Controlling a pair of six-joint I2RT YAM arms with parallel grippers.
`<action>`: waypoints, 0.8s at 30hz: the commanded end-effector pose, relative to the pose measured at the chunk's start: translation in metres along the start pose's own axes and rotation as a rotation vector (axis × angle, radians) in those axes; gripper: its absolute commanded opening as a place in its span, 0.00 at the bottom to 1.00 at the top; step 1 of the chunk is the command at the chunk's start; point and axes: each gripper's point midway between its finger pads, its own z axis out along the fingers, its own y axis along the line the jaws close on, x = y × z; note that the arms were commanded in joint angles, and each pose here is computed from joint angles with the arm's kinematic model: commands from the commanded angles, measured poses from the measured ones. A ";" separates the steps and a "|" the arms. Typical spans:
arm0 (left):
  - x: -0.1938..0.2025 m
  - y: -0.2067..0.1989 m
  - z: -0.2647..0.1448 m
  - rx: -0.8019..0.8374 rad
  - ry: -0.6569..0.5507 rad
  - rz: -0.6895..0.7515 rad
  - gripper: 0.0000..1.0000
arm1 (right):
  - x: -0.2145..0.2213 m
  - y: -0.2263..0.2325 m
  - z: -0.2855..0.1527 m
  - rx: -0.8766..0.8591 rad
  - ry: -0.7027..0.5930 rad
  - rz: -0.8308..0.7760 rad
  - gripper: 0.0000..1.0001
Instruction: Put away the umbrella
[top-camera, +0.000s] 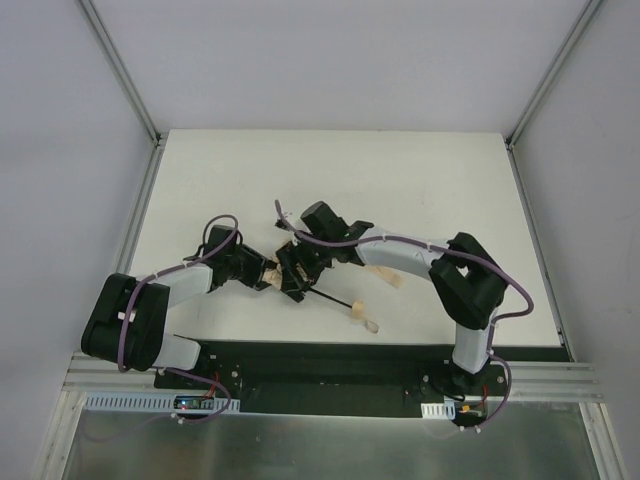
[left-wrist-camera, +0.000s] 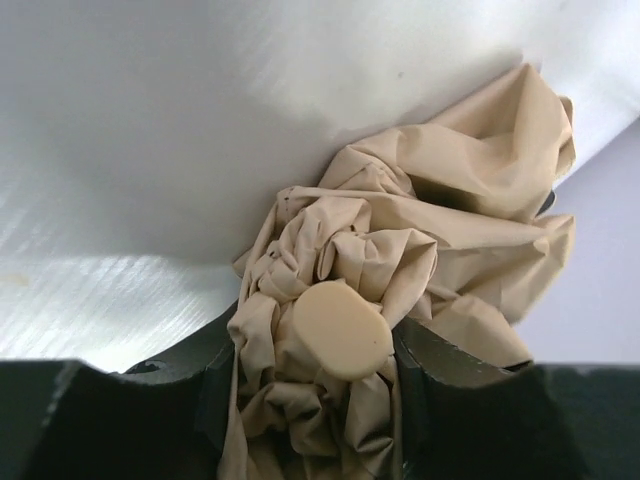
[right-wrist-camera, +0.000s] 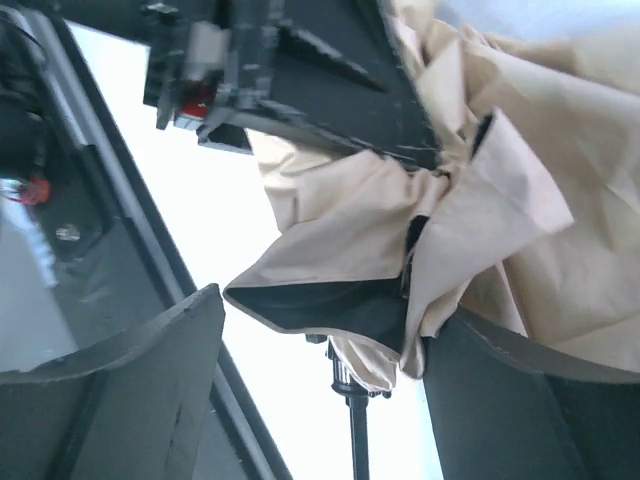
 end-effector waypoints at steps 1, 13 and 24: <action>0.001 0.046 -0.005 -0.227 -0.024 -0.105 0.00 | 0.004 -0.008 0.004 0.231 0.065 -0.298 0.76; 0.012 0.045 -0.010 -0.319 0.024 -0.141 0.00 | -0.001 -0.046 0.054 0.648 0.108 -0.525 0.76; -0.002 0.021 -0.014 -0.247 -0.014 0.013 0.40 | 0.084 -0.067 0.058 0.386 0.219 -0.272 0.00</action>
